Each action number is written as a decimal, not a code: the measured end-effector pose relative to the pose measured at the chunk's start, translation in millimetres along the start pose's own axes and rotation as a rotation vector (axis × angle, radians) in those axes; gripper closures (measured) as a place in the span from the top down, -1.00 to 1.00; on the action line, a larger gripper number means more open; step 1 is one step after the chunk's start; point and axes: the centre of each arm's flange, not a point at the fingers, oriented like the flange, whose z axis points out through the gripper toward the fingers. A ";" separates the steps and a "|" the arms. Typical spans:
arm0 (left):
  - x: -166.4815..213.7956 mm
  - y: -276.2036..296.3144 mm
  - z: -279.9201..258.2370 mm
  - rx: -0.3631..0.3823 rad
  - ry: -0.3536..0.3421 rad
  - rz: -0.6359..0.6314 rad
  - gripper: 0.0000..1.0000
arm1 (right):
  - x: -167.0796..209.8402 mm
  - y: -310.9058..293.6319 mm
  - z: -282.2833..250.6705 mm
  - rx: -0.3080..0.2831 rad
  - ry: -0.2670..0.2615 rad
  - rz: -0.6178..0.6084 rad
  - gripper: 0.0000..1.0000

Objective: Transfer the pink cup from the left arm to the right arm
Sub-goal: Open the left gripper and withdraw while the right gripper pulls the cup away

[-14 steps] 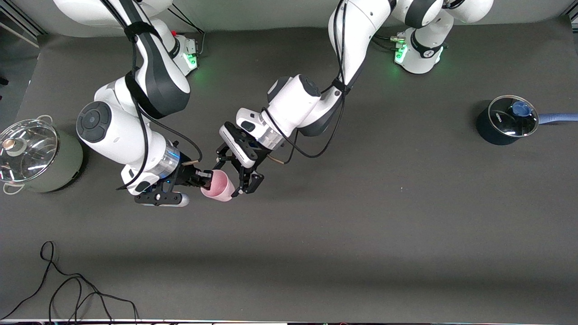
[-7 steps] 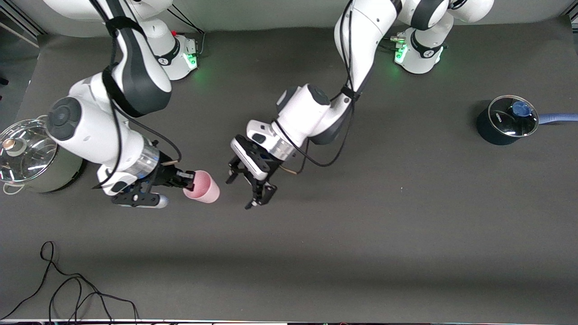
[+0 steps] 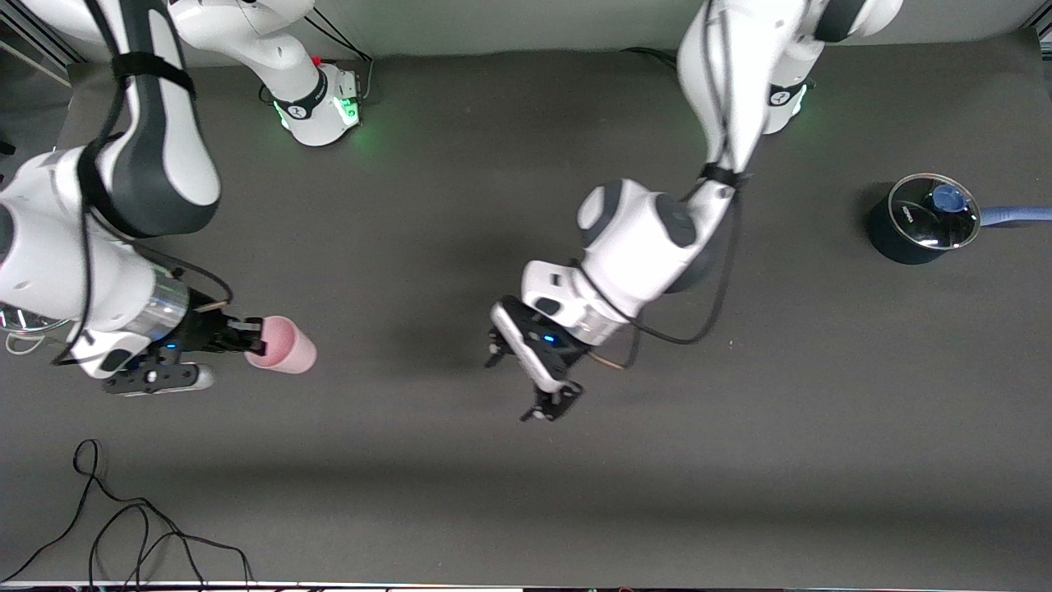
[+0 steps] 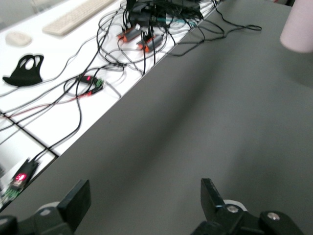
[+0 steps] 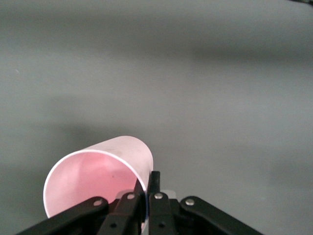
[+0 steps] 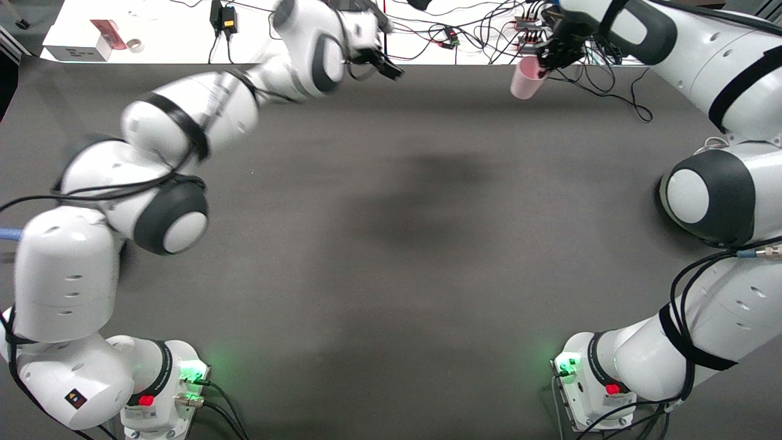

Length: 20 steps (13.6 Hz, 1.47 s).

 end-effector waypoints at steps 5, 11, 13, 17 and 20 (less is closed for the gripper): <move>-33.1 -111.7 -115.1 -0.068 -0.125 -0.093 1.00 | -16.7 136.9 -8.9 -0.070 -0.023 -0.138 -0.92; -135.1 -217.9 -218.5 -0.065 -0.399 -0.200 1.00 | -12.6 202.9 72.9 -0.113 -0.095 -0.128 -0.92; -162.3 -234.5 -248.7 -0.038 -0.513 -0.223 1.00 | -8.4 227.2 120.3 -0.108 -0.101 -0.114 -0.92; -207.0 -245.1 -304.3 -0.005 -0.688 -0.517 1.00 | 0.5 259.2 182.2 -0.095 -0.115 -0.091 -0.92; -198.3 -222.2 -319.4 0.069 -0.773 -0.789 1.00 | 16.4 251.2 204.8 -0.088 -0.117 -0.106 -0.92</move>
